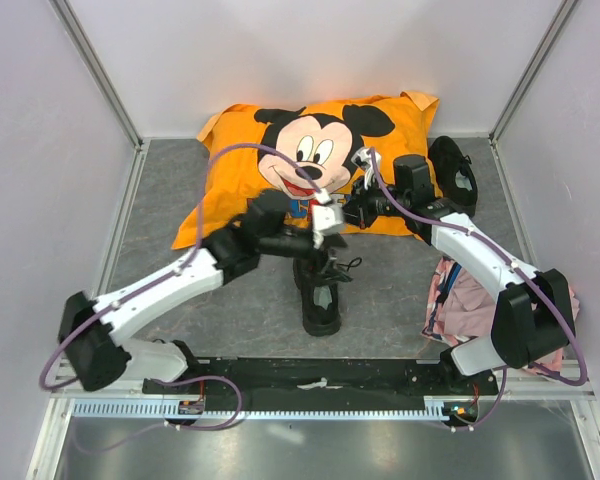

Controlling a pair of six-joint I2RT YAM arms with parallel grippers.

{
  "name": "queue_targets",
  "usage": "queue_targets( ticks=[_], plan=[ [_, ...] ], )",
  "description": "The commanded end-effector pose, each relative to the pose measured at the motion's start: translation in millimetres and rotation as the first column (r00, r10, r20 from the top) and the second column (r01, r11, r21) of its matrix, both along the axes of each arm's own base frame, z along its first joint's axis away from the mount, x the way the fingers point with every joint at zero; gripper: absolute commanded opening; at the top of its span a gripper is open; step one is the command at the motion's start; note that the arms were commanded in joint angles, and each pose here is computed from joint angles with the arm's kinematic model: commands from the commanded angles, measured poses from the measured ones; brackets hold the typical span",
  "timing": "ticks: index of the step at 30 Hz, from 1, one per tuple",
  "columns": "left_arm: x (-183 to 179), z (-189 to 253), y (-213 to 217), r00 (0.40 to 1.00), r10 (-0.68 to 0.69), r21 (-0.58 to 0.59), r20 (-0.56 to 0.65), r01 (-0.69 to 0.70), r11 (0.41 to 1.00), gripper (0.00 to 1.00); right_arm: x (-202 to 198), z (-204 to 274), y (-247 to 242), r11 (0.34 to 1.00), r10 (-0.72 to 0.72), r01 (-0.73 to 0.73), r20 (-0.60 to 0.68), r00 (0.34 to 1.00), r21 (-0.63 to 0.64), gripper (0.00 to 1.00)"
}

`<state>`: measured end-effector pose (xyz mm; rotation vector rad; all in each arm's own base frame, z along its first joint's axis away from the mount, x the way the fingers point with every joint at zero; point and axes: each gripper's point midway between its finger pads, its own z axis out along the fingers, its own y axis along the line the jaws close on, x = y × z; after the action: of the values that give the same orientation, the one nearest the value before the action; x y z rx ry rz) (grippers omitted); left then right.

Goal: Tie the shoes

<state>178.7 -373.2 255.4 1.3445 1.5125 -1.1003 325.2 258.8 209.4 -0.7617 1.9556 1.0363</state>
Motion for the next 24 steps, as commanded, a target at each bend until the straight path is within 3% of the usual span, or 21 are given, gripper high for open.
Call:
queue_targets(
  ticks=[1,3,6,9,10,13,21,22,24],
  plan=[
    [1.6,15.9,63.8,0.998,0.000,0.005,0.063,-0.001,1.000,0.90,-1.3,18.9,13.9,0.995,0.074,-0.078,0.068,0.995,0.058,0.00],
    [13.7,8.5,89.6,0.993,0.052,0.016,0.105,-0.054,0.998,0.92,-4.0,19.7,17.4,0.993,0.093,-0.097,0.072,0.993,0.061,0.00],
    [11.9,2.8,103.8,0.972,0.018,0.037,0.234,-0.028,0.999,0.92,-5.7,19.9,17.9,0.992,0.107,-0.112,0.078,0.991,0.061,0.00],
    [15.0,-2.4,108.3,0.912,-0.043,0.059,0.408,0.020,0.998,0.88,-10.5,23.9,20.3,0.988,0.132,-0.138,0.090,0.987,0.069,0.00],
    [19.1,-1.6,109.0,0.857,-0.082,0.078,0.509,0.049,0.996,0.87,-12.2,27.0,22.2,0.986,0.144,-0.152,0.096,0.985,0.074,0.00],
    [29.4,-7.8,106.5,0.762,-0.153,0.131,0.629,0.091,0.987,0.81,-18.7,32.5,28.9,0.978,0.176,-0.185,0.096,0.980,0.093,0.00],
    [49.8,-12.7,97.7,0.655,-0.160,0.135,0.739,0.089,0.987,0.81,-40.1,40.8,46.5,0.957,0.255,-0.267,0.115,0.960,0.110,0.00],
    [47.2,-13.7,96.6,0.587,-0.199,0.155,0.784,0.126,0.980,0.81,-41.4,41.4,48.5,0.955,0.263,-0.275,0.111,0.958,0.112,0.00],
    [41.9,-21.5,96.6,0.534,-0.234,0.178,0.812,0.155,0.972,0.80,-44.2,42.1,52.8,0.951,0.275,-0.286,0.106,0.956,0.115,0.00]
  ],
)
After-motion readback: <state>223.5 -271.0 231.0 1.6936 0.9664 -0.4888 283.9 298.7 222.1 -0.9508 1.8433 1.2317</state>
